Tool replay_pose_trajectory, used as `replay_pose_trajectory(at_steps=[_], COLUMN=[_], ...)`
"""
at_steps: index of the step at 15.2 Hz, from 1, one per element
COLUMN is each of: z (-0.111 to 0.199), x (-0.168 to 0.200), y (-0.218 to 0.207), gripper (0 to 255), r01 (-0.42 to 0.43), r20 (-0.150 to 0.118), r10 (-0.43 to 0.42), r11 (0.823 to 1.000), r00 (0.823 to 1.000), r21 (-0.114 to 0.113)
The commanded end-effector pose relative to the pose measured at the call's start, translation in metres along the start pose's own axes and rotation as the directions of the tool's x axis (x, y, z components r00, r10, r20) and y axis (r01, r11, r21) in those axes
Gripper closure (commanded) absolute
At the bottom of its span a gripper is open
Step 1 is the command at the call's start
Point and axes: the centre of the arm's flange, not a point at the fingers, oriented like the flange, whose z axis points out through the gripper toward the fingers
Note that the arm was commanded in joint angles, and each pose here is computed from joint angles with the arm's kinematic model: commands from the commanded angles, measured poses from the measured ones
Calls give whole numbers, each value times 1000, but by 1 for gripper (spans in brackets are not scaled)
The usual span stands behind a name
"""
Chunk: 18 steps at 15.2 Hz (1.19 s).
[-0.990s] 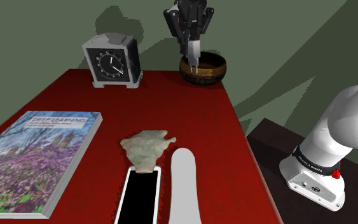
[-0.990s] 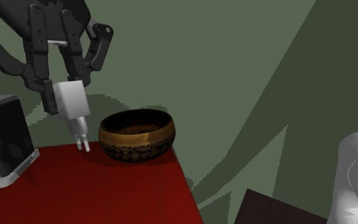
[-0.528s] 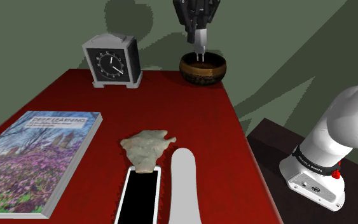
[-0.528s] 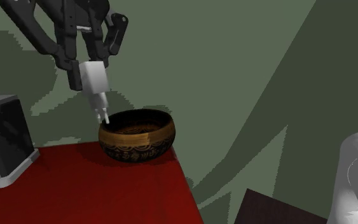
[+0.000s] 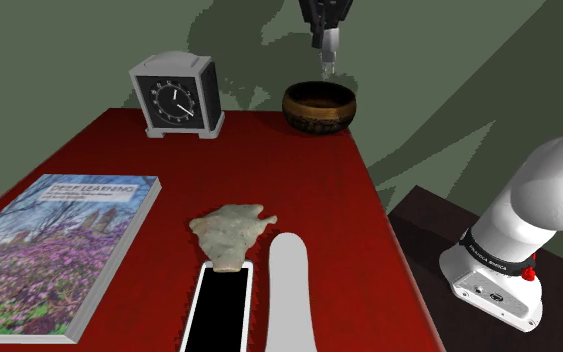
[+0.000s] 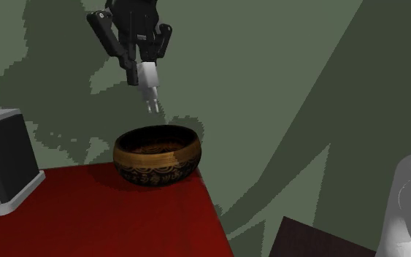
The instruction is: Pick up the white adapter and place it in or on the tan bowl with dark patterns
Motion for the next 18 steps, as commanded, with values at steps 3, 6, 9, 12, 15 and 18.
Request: replay_pose_trajectory(at_steps=[3, 6, 9, 12, 15, 18], z=[-3, 6, 22, 38, 54, 70], x=[21, 28, 29, 29, 29, 29], y=[45, 59, 59, 59, 59, 60], gripper=[255, 255, 255, 255, 255, 255], r01=[1, 1, 1, 1, 1, 1], r20=[0, 0, 0, 0, 0, 0], r10=[-1, -1, -1, -1, -1, -1], r11=[1000, 1000, 1000, 1000, 1000, 1000], r00=[1000, 1000, 1000, 1000, 1000, 1000], r21=[0, 0, 0, 0, 0, 0])
